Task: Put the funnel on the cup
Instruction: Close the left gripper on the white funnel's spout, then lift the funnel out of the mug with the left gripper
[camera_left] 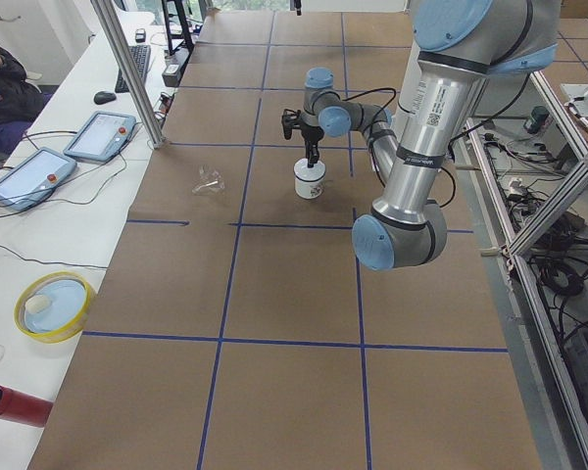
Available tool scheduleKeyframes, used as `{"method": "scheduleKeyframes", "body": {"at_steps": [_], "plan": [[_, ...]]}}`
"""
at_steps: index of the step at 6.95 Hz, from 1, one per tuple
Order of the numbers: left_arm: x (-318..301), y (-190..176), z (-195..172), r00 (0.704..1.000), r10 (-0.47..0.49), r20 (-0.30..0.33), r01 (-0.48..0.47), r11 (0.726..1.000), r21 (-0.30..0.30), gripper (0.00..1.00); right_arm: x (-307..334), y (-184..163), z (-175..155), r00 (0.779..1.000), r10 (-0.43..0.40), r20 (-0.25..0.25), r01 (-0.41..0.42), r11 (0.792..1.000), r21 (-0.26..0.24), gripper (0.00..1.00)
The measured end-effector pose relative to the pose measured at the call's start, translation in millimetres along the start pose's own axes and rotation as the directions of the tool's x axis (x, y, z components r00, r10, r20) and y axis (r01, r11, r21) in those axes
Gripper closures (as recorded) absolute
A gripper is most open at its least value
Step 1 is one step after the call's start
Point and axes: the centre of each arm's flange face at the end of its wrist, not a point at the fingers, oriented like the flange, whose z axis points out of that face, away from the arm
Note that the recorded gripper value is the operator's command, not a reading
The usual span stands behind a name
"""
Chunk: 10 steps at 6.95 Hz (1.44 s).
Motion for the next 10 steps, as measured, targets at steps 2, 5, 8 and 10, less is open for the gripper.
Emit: {"method": "scheduleKeyframes", "body": {"at_steps": [2, 5, 8, 10], "plan": [[0.8, 0.1, -5.5, 1.000, 0.002, -0.009, -0.002, 1.000, 0.003, 1.00, 0.0, 0.1, 0.0, 1.000, 0.000, 0.000, 0.000, 1.000, 0.000, 0.00], [-17.8, -21.2, -77.2, 0.997, 0.041, -0.069, -0.036, 0.997, 0.062, 1.00, 0.2, 0.0, 0.2, 1.000, 0.000, 0.000, 0.000, 1.000, 0.000, 0.00], [-127.1, -14.2, -146.0, 0.977, 0.205, -0.065, -0.201, 0.978, 0.063, 1.00, 0.3, 0.1, 0.4, 1.000, 0.001, 0.000, -0.001, 1.000, -0.001, 0.00], [-162.0, -5.4, -134.5, 0.981, 0.184, -0.053, -0.182, 0.982, 0.042, 1.00, 0.2, 0.0, 0.2, 1.000, 0.001, 0.000, -0.001, 1.000, -0.001, 0.00]]}}
